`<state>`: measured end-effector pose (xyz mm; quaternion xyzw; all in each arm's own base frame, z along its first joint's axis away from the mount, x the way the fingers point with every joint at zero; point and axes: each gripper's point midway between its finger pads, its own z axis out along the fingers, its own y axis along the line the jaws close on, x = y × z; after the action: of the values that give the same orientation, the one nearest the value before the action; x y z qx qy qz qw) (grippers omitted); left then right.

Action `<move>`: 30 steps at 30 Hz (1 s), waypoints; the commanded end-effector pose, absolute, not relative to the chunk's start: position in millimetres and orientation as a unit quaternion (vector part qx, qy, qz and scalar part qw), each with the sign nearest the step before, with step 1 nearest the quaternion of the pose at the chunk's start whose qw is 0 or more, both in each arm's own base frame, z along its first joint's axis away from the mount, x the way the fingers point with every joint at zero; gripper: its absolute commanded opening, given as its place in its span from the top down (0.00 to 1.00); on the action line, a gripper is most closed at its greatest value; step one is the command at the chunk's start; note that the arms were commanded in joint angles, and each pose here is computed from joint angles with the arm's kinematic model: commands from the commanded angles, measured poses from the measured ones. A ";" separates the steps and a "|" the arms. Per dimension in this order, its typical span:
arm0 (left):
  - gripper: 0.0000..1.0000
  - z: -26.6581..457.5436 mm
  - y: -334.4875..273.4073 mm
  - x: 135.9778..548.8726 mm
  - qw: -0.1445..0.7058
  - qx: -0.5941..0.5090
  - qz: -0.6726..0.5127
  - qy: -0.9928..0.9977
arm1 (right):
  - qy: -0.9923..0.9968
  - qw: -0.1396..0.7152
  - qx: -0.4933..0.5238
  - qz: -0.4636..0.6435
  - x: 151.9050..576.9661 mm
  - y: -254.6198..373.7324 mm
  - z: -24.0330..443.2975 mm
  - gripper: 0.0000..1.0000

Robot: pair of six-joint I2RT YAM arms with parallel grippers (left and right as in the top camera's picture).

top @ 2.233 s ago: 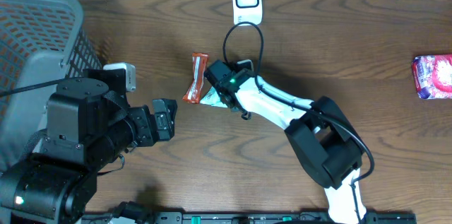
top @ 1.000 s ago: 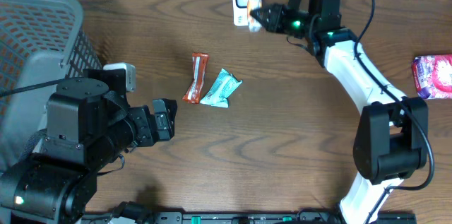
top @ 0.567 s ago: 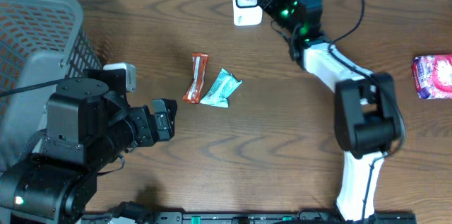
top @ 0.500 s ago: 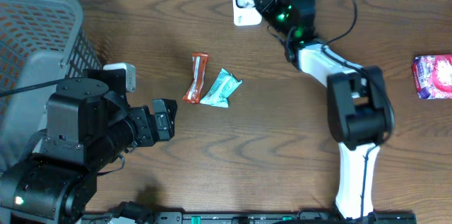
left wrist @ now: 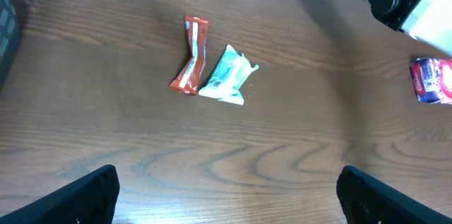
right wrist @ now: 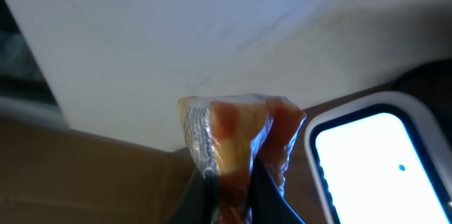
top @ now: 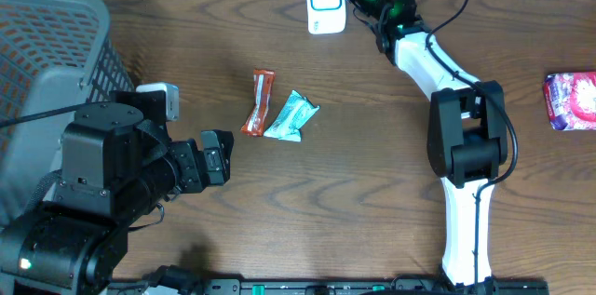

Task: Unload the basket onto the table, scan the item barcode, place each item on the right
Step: 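Hold the orange-white box up to the white scanner, then carry the orange-white box to the right table edge and release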

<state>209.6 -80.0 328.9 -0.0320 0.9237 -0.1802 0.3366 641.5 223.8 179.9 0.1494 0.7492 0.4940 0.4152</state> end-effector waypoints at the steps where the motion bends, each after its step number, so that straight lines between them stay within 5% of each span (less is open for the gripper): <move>1: 0.02 330.4 -78.8 209.2 0.341 -0.031 -0.177 0.923 | 0.764 0.432 0.151 0.454 644.0 217.8 183.4 0.99; 9: 0.02 330.4 -78.8 209.2 0.341 -0.031 -0.177 0.923 | 0.801 0.431 0.104 0.401 639.4 198.4 167.4 0.99; 18: 0.02 330.4 -78.8 209.2 0.341 -0.031 -0.177 0.923 | 0.803 0.452 0.171 0.349 625.0 47.3 239.0 0.99; 23: 0.02 330.4 -78.8 209.2 0.341 -0.031 -0.177 0.923 | 0.872 0.400 0.222 0.174 570.1 -70.8 208.9 0.99; 30: 0.02 330.4 -78.8 209.2 0.341 -0.031 -0.177 0.923 | 0.932 0.220 0.273 -0.090 460.2 -210.3 134.9 0.99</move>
<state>209.5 -80.0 328.7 -0.0320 0.9238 -0.1801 0.3362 490.3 -161.3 163.1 0.3075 0.9096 0.0378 0.2768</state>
